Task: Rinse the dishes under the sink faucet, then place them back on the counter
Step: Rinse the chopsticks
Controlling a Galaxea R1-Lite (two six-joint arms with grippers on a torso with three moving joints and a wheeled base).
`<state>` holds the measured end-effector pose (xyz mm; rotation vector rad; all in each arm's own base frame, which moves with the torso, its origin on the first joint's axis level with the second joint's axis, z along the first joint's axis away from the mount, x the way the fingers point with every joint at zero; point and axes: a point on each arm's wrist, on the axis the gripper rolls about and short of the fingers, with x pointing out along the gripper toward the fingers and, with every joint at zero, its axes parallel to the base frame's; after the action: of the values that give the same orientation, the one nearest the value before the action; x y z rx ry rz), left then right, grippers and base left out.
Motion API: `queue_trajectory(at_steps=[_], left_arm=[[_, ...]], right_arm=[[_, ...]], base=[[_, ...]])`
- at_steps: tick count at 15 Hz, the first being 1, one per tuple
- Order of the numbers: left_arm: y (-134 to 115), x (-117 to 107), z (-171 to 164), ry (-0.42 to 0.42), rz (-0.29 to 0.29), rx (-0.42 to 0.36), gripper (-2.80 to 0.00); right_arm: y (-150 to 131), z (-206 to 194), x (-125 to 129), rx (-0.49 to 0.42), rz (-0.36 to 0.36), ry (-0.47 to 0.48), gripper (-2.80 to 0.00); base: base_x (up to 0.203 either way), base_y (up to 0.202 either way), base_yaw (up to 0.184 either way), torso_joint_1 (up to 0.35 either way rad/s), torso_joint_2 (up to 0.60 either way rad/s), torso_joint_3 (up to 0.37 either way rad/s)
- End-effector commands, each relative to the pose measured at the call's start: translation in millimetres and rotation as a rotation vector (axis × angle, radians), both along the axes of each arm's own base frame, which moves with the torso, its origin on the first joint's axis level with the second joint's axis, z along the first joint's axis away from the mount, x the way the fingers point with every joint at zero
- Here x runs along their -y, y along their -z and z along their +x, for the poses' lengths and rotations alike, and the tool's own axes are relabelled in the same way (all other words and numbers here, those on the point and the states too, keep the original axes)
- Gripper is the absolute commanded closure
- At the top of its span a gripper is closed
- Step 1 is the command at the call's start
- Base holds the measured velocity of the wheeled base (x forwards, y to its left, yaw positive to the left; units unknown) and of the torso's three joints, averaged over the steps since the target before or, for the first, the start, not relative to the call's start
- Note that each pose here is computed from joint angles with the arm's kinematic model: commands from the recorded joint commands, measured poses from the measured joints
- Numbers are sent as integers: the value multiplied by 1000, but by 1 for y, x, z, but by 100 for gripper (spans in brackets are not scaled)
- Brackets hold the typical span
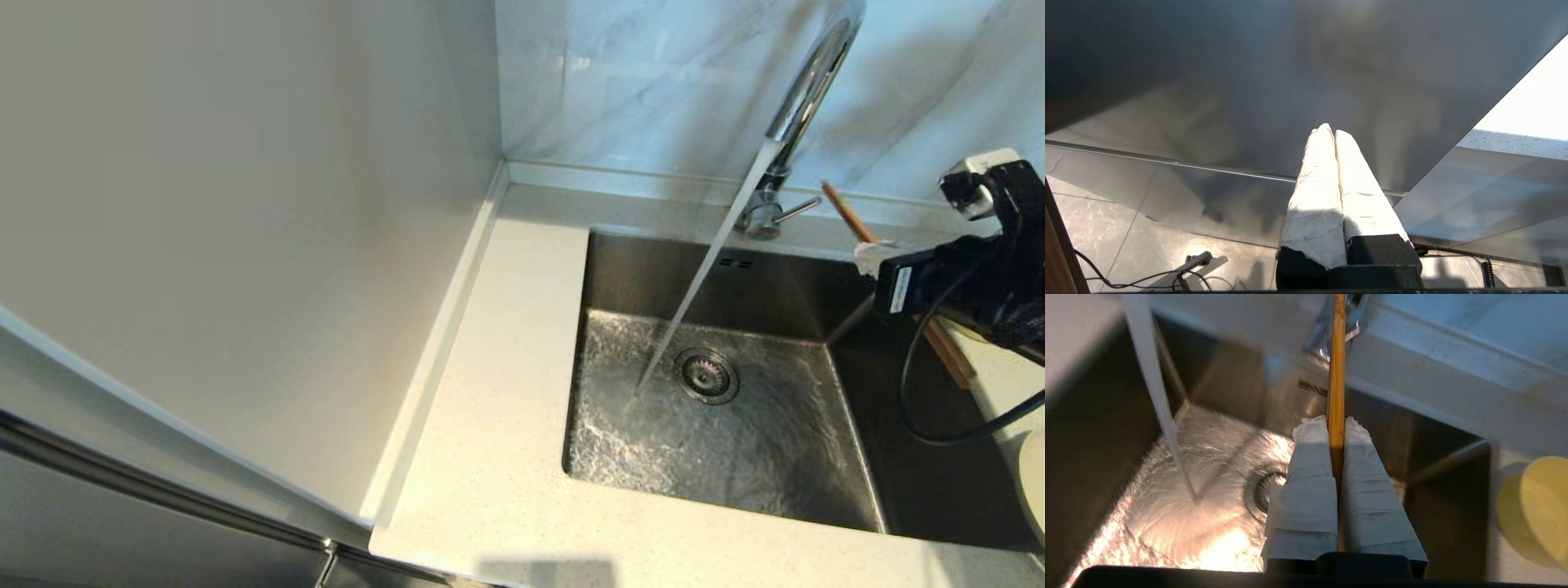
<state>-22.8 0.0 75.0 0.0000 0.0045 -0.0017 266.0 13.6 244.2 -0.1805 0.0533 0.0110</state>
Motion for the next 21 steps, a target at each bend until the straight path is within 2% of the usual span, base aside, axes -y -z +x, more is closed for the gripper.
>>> queue_trajectory(at_steps=[1,2,4,10,13,21], left_arm=[[0,0,0,0,0,0,0],[0,0,0,0,0,0,0],[0,0,0,0,0,0,0],[0,0,0,0,0,0,0],[0,0,0,0,0,0,0],[0,0,0,0,0,0,0]], right_arm=[[1,-2,-14,32,71,-19,0],[3,-1,-21,33,102,-17,0],[13,-1,-31,48,116,-28,0],[21,-20,-64,55,111,-130,0],[21,-26,-79,55,101,-143,0],[19,-20,-83,62,103,-131,0]], base=[[0,0,0,0,0,0],[0,0,0,0,0,0],[0,0,0,0,0,0],[0,0,0,0,0,0],[0,0,0,0,0,0],[0,0,0,0,0,0]])
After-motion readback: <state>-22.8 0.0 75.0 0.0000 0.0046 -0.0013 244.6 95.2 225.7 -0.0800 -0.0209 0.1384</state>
